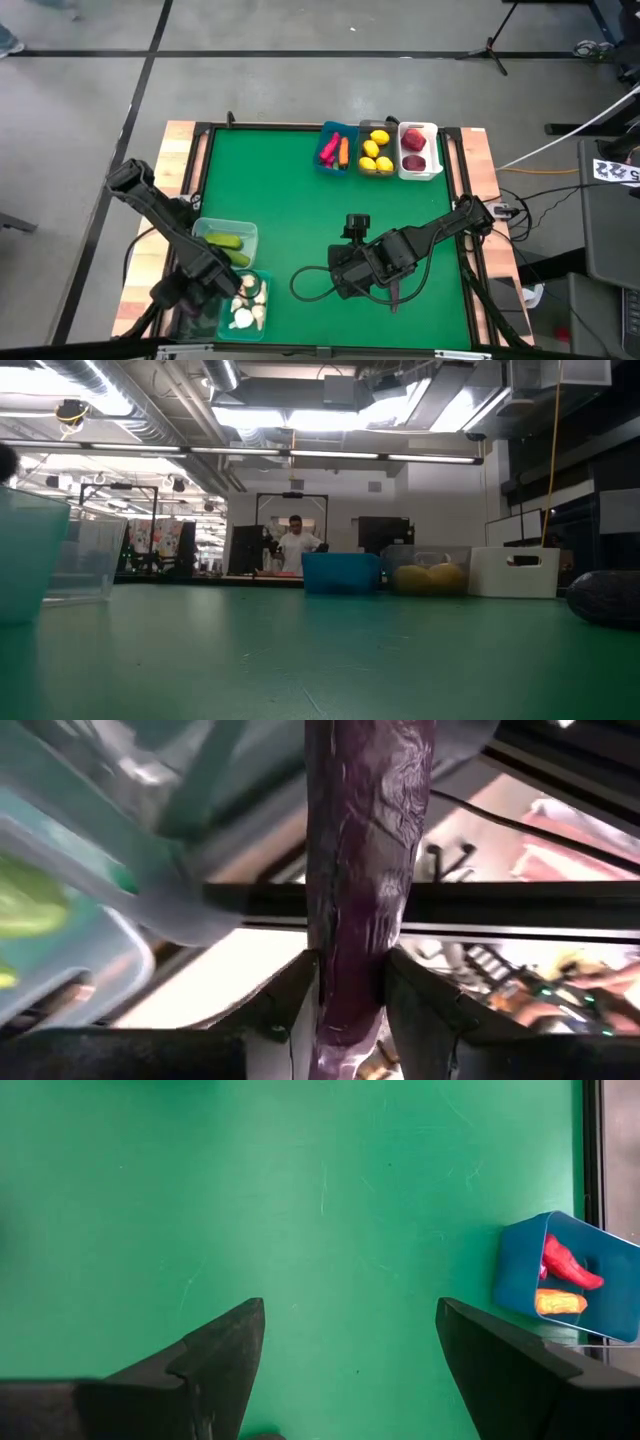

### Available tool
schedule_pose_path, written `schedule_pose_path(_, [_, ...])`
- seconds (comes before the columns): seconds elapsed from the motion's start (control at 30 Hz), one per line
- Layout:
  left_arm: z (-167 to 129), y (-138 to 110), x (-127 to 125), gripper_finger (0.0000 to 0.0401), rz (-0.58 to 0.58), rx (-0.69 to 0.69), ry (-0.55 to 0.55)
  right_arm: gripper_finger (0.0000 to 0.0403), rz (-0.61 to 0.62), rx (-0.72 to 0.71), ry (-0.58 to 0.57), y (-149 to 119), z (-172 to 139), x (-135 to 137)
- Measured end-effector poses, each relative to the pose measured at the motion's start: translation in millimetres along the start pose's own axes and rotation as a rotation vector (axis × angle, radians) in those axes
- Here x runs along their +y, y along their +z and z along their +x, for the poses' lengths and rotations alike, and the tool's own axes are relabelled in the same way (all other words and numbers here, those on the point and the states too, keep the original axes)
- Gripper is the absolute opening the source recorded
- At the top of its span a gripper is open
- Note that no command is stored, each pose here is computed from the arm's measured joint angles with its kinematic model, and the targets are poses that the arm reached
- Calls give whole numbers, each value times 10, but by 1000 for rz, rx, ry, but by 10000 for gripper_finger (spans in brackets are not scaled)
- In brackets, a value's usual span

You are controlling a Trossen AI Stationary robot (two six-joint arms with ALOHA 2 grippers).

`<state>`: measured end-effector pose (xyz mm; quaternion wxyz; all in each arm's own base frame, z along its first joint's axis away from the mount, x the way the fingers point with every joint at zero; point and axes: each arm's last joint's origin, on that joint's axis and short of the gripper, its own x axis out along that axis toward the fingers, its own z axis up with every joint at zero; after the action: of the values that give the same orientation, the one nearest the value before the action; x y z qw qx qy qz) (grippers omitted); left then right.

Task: Sort produce into baskets
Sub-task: Put the violet eggplant into the bottom black bin

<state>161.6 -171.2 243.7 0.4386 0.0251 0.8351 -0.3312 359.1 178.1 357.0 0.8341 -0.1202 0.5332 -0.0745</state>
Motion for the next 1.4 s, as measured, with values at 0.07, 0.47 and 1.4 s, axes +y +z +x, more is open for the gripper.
schedule_pose_path(0.07, [-44,9,4,104,28,-20,18,295,0,0,0,0,0,0])
schedule_pose_path(0.47, [-151,118,-54,104,236,-148,80,295,-1,1,0,-1,2,1])
schedule_pose_path(1.4, [144,151,-42,104,393,-97,187,295,8,1,0,-1,1,2])
